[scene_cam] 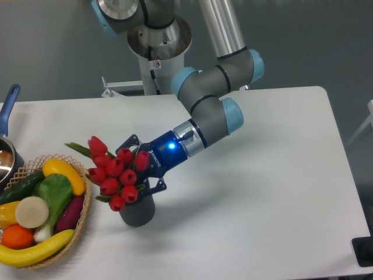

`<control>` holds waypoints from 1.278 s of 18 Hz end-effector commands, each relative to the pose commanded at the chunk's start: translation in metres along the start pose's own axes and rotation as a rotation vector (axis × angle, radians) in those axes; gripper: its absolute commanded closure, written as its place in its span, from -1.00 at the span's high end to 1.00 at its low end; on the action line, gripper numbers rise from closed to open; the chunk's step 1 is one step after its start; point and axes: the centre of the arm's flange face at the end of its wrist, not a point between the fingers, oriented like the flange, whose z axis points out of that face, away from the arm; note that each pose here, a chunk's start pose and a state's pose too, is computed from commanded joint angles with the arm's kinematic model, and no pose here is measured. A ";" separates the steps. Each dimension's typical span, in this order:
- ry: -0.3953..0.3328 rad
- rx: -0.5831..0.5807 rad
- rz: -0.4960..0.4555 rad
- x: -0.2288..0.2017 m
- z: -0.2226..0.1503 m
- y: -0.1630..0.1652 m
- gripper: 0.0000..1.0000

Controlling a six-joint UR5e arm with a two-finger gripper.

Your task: Insert the flowers into the vase

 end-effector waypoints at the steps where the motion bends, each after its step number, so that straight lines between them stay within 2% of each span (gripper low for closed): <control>1: -0.005 -0.010 0.001 -0.001 -0.001 0.001 1.00; 6: -0.017 -0.023 0.011 -0.002 -0.005 -0.001 1.00; 10: -0.039 -0.079 0.064 0.000 -0.007 -0.004 1.00; 15: -0.080 -0.086 0.095 0.001 -0.027 -0.019 1.00; 17: -0.114 -0.116 0.105 0.001 -0.040 -0.023 1.00; 23: -0.159 -0.202 0.142 0.012 -0.047 -0.036 1.00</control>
